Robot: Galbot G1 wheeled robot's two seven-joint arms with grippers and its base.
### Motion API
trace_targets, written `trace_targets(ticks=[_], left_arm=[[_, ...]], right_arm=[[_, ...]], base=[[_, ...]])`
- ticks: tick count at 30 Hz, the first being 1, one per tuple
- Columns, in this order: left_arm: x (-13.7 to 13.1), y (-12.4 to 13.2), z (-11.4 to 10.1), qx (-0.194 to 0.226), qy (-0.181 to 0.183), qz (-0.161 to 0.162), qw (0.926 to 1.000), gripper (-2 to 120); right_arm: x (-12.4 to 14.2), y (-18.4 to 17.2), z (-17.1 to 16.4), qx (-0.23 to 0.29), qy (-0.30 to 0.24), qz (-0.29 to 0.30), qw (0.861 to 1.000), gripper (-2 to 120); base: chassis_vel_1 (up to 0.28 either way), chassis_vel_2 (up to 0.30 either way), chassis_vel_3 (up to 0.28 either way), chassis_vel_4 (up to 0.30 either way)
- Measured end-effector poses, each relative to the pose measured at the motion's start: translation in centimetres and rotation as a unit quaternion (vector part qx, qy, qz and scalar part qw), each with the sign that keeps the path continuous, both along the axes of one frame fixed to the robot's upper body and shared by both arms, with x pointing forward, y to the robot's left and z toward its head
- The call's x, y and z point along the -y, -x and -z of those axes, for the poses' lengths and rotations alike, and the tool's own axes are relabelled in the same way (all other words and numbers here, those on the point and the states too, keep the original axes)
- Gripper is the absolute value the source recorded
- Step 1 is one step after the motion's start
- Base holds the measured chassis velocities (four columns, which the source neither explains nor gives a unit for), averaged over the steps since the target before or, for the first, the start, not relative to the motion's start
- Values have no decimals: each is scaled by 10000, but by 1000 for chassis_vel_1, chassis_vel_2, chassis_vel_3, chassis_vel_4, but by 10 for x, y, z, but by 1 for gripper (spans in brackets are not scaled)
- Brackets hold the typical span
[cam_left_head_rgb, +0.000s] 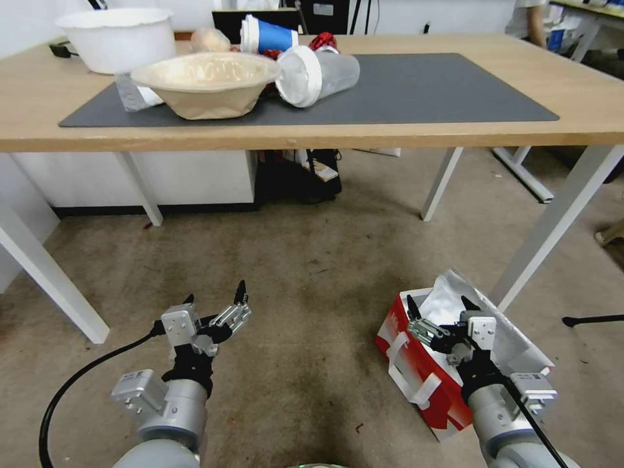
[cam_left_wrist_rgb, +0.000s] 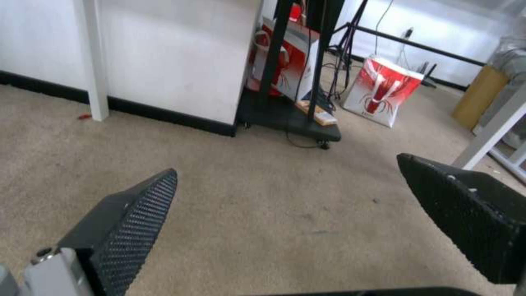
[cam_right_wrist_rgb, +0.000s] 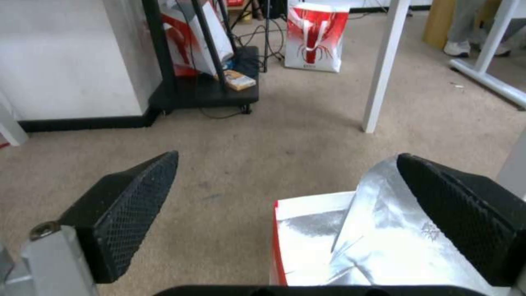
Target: Pick up the food delivery bag from the floor and place it on the table.
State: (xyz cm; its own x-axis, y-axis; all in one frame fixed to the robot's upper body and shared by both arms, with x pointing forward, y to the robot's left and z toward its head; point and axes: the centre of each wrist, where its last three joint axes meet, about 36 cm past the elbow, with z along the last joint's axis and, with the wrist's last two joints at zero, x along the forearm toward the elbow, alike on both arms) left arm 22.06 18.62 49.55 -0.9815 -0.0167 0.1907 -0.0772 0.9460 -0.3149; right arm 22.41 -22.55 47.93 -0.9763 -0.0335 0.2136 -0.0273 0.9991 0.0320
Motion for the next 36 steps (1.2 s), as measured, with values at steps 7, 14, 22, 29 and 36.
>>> trace_targets(ticks=[7,14,22,29,36], left_arm=[[-1,1,0,15,-31,18,10000,100],[-1,2,0,17,-32,20,10000,100],[-1,1,5,171,-21,50,9998,100],[-3,0,7,311,-198,163,9992,100],[-4,1,10,473,-488,138,9976,100]], right_arm=[[0,0,0,9,-4,-8,10000,100],[-1,0,-1,20,-17,-7,10000,100],[2,-1,0,3,10,-17,10000,100],[15,-4,1,211,103,-208,9995,100],[49,-15,12,511,425,-666,9956,100]], base=[[0,0,0,0],[0,0,0,0],[0,0,0,0],[0,0,0,0],[0,0,0,0]])
